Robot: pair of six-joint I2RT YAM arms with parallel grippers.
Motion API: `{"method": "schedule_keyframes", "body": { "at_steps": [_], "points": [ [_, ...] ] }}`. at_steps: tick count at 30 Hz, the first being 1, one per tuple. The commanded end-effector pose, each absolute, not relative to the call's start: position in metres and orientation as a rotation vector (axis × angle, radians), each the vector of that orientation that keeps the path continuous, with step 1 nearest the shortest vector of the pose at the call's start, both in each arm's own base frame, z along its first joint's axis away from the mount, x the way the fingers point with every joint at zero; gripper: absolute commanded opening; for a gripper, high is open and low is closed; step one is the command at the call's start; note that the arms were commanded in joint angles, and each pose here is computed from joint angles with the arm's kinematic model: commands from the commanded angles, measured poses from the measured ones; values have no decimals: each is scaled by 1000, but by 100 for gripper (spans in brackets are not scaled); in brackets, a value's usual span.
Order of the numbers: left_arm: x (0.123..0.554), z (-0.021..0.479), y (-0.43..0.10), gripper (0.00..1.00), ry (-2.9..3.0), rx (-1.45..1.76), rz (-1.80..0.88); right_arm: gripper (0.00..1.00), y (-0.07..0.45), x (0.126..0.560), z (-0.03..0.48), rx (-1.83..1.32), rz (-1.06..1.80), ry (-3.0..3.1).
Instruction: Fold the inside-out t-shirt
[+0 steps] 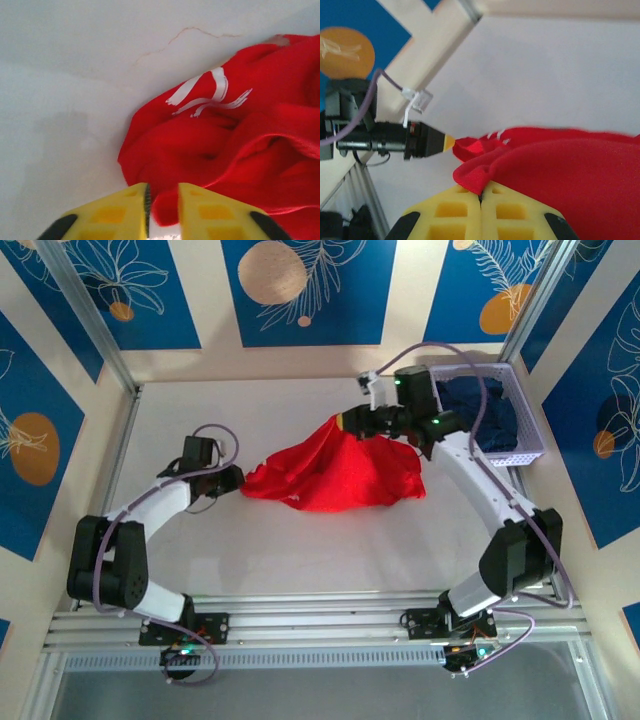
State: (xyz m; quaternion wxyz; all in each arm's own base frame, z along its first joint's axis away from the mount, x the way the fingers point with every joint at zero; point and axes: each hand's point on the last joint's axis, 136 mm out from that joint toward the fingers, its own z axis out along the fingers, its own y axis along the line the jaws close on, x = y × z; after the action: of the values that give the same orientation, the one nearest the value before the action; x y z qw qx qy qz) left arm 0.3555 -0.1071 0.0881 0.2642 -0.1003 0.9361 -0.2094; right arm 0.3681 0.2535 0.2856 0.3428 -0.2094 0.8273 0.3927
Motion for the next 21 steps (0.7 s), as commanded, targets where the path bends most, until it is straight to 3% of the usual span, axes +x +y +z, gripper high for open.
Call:
{"method": "schedule_keyframes", "body": {
  "at_steps": [1,5,7,21],
  "points": [
    [348,117,-127,33,2426,-145,-577,0,270,352,269,-621,1076,2197],
    [316,135,-175,52,2356,39,-666,0,276,353,260,-623,1104,2222],
    [305,141,-197,57,2332,112,-755,0,277,354,259,-621,1101,2224],
    [313,96,-263,67,2361,300,-901,0,272,362,273,-608,1078,2199]
  ]
}}
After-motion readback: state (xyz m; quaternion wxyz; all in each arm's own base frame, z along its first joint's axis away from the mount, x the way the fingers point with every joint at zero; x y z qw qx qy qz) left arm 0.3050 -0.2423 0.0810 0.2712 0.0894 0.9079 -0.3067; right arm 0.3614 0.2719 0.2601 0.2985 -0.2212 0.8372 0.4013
